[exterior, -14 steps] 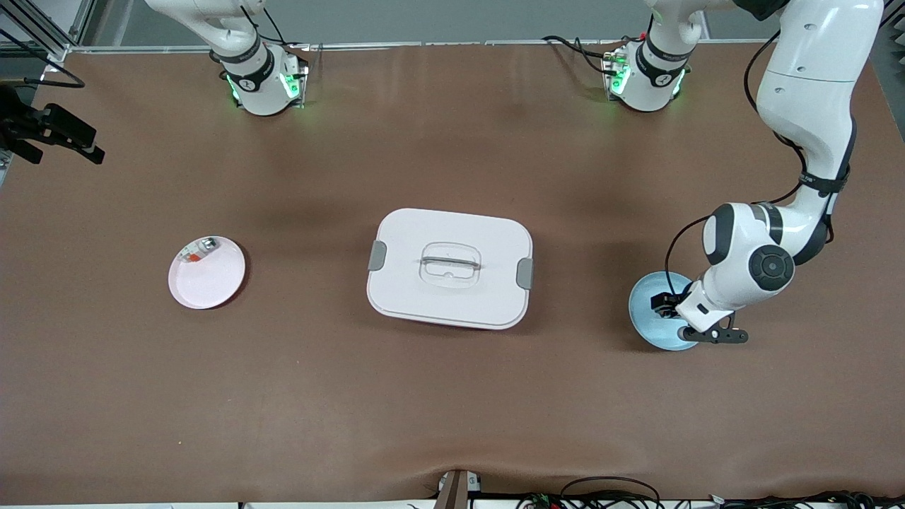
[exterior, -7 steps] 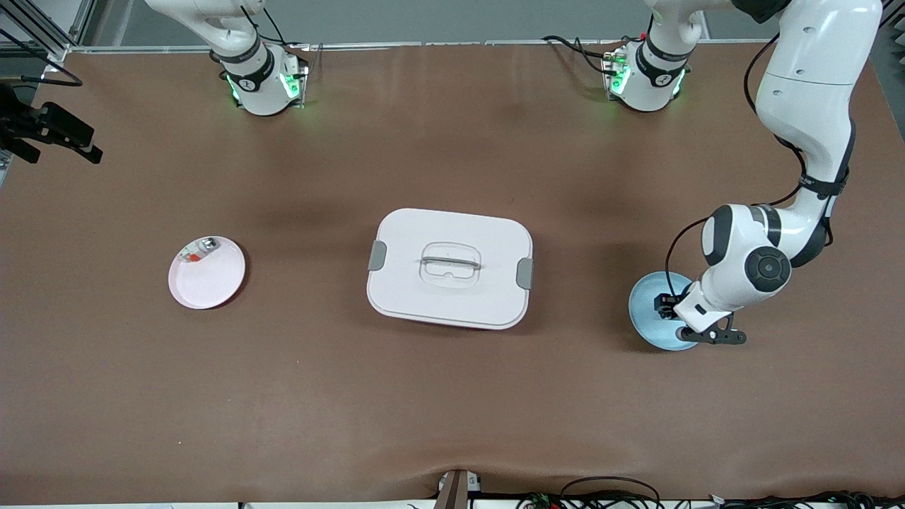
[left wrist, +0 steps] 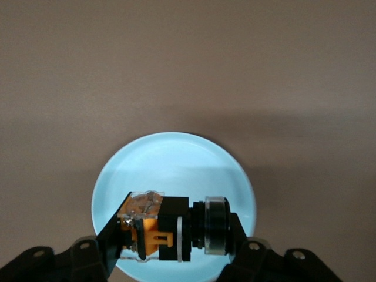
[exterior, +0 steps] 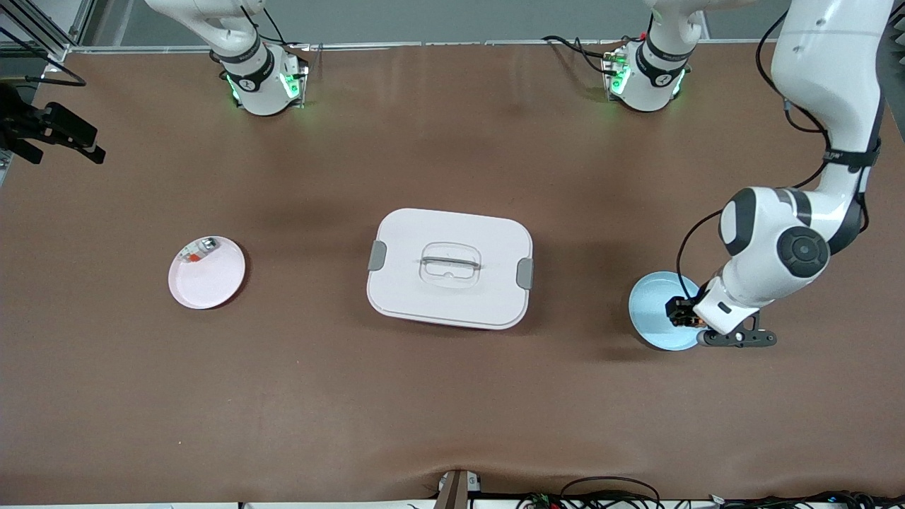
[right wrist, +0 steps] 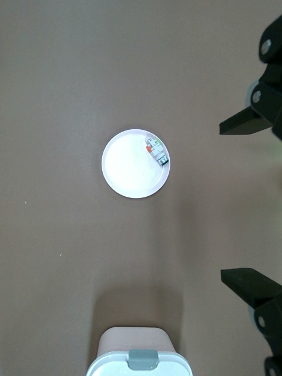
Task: Transfer orange switch to right arm and place
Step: 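Lift the orange switch off the blue plate with the left gripper, then carry the switch over the box while the right gripper reaches toward it, then close the right gripper on the switch held by the left gripper, then open the left gripper and pull it back while the right gripper withdraws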
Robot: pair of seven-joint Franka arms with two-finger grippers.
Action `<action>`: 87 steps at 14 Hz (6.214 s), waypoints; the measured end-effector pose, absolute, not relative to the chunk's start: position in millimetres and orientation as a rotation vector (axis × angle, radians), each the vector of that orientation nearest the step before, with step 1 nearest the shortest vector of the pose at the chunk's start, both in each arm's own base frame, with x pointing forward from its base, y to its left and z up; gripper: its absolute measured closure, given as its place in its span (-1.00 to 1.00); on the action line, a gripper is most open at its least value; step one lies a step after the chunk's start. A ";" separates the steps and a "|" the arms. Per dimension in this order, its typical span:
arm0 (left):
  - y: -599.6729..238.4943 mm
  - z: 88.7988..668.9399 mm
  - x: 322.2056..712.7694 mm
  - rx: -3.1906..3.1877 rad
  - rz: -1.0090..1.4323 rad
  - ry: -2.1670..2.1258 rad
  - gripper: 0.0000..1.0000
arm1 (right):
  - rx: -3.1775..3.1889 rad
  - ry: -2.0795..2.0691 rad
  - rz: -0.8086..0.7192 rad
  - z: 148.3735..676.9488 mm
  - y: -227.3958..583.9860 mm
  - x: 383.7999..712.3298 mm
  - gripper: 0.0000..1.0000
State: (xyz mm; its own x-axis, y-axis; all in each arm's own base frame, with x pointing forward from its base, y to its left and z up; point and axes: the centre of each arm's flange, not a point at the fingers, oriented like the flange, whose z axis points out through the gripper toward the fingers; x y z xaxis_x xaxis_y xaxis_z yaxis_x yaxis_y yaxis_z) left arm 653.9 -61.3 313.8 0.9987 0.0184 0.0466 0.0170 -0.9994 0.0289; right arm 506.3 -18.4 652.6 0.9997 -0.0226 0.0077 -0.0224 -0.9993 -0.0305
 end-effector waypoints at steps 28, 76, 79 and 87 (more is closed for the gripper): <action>-418.3 458.2 563.6 2.225 -0.911 1.319 -0.44 | -2.510 0.539 -0.119 560.0 368.5 441.7 -1.00; -370.4 502.0 611.2 2.080 -0.764 1.390 -1.00 | -2.598 0.449 0.178 531.7 398.6 480.0 0.15; -329.1 514.2 628.4 2.219 -0.497 1.391 -1.00 | -2.708 0.288 0.201 545.6 370.9 484.6 0.15; -269.0 509.4 643.2 2.761 0.094 1.194 -1.00 | -2.936 -0.258 0.257 557.1 233.4 497.6 0.15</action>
State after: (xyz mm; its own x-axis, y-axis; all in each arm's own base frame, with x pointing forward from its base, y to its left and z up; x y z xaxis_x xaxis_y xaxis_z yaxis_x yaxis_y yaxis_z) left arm 643.2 -269.0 509.4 0.6848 0.7287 0.0046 0.7205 -0.6780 0.1453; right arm 497.6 233.4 557.1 0.9700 0.1873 -0.1549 0.1557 -0.9682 -0.1955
